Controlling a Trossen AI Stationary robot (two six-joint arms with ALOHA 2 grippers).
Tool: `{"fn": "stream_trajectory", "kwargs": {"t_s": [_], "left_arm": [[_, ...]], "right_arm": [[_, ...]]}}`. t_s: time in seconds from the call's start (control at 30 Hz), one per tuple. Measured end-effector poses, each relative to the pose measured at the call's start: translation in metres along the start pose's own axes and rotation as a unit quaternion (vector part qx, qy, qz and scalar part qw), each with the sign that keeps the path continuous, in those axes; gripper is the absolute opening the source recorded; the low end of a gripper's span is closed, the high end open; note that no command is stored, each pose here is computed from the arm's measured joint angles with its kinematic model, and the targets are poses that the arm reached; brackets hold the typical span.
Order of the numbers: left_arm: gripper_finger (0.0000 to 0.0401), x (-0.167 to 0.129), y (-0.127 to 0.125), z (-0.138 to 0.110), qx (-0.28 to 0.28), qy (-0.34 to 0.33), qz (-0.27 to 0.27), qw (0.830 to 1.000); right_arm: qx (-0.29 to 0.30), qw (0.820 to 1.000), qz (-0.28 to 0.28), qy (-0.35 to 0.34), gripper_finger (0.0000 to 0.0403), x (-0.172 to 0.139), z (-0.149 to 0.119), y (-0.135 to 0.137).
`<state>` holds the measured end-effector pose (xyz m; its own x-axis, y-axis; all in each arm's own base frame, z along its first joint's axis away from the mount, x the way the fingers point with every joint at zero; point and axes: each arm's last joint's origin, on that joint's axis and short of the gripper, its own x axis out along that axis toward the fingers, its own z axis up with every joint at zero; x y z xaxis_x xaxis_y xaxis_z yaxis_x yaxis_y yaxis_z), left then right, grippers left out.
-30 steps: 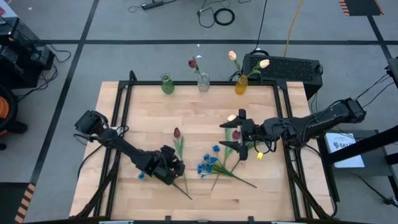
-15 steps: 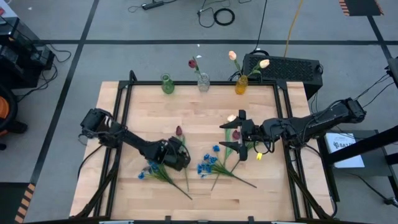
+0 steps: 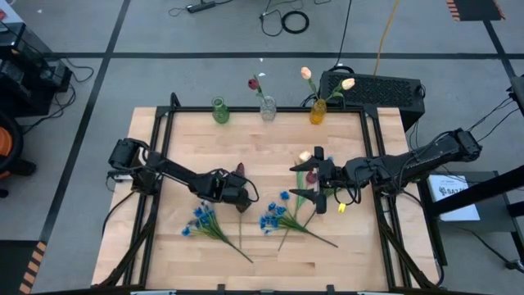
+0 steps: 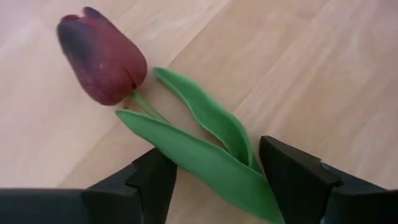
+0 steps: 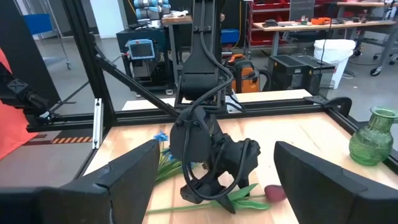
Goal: Sort flowers into vase by color
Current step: Put the left red tulip into the transparent vase
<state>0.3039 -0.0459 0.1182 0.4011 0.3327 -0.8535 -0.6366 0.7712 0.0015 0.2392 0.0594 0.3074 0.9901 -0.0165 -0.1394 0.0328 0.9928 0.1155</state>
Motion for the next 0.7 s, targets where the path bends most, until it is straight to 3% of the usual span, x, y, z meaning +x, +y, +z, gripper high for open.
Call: {"fn": "stream_trajectory", "kwargs": {"t_s": [0.17,0.3,0.5,0.7], "left_arm": [[0.0237,-0.003,-0.006,0.008,0.059,-0.003,-0.011,0.998],[0.0237,-0.01,-0.011,0.015,0.073,0.003,-0.011,0.997],[0.0237,-0.03,-0.017,0.022,0.037,0.051,0.028,0.998],[0.0237,-0.044,-0.034,0.006,-0.054,0.08,0.006,0.995]], "right_arm": [[-0.005,1.0,0.0,0.0,0.0309,0.0,0.0,0.0],[-0.007,1.0,0.0,0.0,0.0309,0.0,0.0,0.0],[-0.007,1.0,0.0,0.002,0.0309,0.0,0.0,0.0],[-0.009,1.0,-0.001,0.009,0.0309,0.0,-0.002,0.0]]}}
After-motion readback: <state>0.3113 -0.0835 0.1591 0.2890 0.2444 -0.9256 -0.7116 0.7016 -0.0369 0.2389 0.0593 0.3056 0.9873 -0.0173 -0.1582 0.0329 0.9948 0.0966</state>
